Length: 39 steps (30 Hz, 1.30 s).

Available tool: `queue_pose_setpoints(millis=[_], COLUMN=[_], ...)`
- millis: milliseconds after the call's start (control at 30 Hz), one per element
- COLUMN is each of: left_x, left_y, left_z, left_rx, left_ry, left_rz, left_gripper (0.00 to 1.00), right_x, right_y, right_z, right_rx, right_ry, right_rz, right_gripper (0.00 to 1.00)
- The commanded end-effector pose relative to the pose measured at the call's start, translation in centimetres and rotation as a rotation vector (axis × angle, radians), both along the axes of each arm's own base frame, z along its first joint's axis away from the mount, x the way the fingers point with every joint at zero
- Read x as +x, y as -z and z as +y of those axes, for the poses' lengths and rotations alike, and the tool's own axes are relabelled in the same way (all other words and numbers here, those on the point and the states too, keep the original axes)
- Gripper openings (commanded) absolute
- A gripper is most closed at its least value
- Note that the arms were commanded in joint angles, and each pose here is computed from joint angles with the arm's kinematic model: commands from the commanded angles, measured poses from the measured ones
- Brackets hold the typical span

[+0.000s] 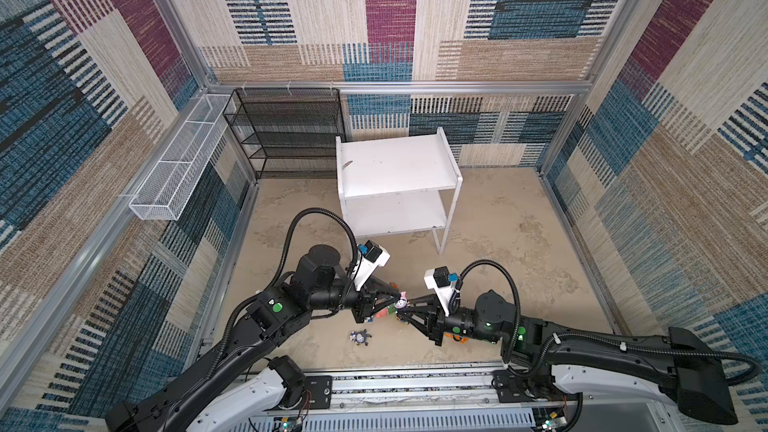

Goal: Place and organize the plastic toys onto the shelf

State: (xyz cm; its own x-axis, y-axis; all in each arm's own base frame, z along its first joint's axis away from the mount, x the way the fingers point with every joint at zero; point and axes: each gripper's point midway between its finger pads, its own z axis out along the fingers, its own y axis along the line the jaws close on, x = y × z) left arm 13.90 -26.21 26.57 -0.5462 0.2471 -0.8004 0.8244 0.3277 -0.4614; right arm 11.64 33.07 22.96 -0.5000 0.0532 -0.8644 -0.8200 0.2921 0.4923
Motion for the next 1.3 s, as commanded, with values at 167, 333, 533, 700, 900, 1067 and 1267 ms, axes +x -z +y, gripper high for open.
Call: queue_pose_setpoints(millis=[167, 333, 533, 700, 900, 1067, 1267], left_x=[-0.5, -0.5, -0.7, -1.1, -2.1, -2.8, -3.8], left_y=[-1.1, -0.9, -0.9, -1.4, -2.1, -2.7, -2.7], left_z=[-0.6, -0.6, -0.7, -0.5, -0.4, -0.1, 0.2], left_rx=[-0.038, -0.026, -0.024, -0.024, -0.034, -0.05, -0.045], left_ry=[0.043, 0.047, 0.057, 0.073, 0.136, 0.17, 0.224], left_rz=[-0.024, -0.017, -0.018, -0.038, -0.082, -0.117, -0.152], left_gripper=[0.09, 0.0, 0.0, 0.0, 0.0, 0.0, 0.0], right_x=[-0.5, -0.7, -1.1, -2.0, -2.7, -2.7, -2.6], right_y=[-1.0, -0.9, -1.1, -1.1, -1.0, -0.8, -0.8], right_z=[0.2, -0.1, -0.6, -0.6, -0.8, -1.2, -1.3], right_rx=[0.034, -0.004, 0.001, -0.026, -0.106, -0.155, -0.18], right_ry=[-0.035, -0.04, -0.056, -0.105, -0.158, -0.169, -0.207], right_rz=[-0.038, -0.072, -0.088, -0.123, -0.178, -0.188, -0.183], right_gripper=[0.19, 0.21, 0.28, 0.48, 0.67, 0.79, 0.84])
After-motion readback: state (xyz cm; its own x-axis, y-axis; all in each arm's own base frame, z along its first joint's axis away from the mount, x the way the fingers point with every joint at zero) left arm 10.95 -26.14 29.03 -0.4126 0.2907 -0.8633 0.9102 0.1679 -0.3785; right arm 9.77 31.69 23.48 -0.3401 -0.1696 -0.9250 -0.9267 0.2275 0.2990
